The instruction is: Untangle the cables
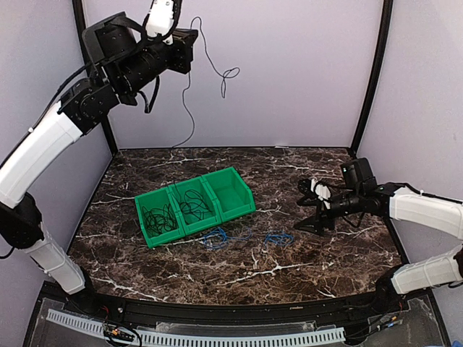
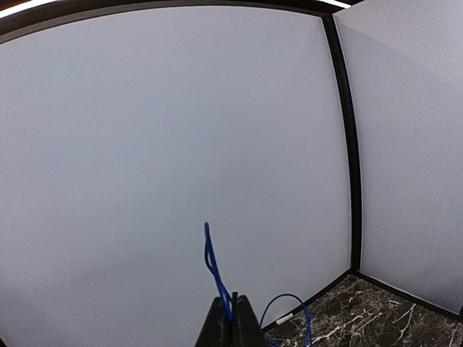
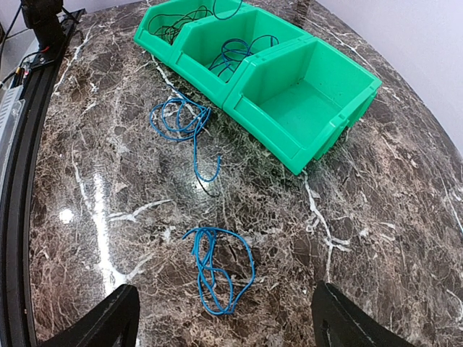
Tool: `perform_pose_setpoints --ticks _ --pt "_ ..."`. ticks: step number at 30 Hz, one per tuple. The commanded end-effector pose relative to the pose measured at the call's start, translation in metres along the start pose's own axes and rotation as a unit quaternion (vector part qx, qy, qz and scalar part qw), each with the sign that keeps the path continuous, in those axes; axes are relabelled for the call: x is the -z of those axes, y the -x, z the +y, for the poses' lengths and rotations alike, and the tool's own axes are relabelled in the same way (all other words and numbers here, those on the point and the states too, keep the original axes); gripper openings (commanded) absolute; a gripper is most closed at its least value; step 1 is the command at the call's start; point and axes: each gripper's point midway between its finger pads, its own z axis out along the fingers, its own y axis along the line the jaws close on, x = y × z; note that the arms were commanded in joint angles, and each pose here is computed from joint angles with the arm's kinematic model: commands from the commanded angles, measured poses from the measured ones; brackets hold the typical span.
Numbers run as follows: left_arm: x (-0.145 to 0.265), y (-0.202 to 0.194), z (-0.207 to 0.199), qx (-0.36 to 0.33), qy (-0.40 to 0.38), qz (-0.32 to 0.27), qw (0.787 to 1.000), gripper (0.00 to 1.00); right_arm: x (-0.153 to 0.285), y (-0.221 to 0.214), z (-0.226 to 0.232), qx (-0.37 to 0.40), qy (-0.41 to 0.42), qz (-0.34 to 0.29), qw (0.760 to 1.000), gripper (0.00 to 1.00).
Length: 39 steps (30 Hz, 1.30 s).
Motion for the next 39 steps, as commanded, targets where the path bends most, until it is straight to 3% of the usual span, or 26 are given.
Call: perform_pose_setpoints --ticks 1,10,18,26,35,39 --pt "0.003 -0.024 0.000 -0.013 0.007 0.020 1.000 0.00 0.004 0.006 -0.002 0.015 -0.005 -0.011 1.000 0.84" --pt "0.039 -0.112 0.004 0.023 0.034 0.089 0.995 0.00 -0.004 -0.001 0.000 0.006 0.016 0.007 1.000 0.83" --pt "0.079 -0.196 0.006 0.043 0.049 0.176 0.982 0.00 -0.006 -0.004 0.002 0.005 0.024 0.011 1.000 0.82" --pt "0.094 -0.269 -0.001 0.055 0.051 0.246 0.966 0.00 -0.007 -0.006 0.003 0.004 0.027 0.014 1.000 0.82" --pt "0.075 -0.295 -0.019 0.088 0.018 0.249 0.964 0.00 -0.008 -0.008 0.002 0.005 0.025 0.018 1.000 0.82" --pt "0.069 -0.294 -0.058 0.113 -0.082 0.238 0.961 0.00 -0.008 -0.010 0.001 0.003 0.025 0.023 0.999 0.82"
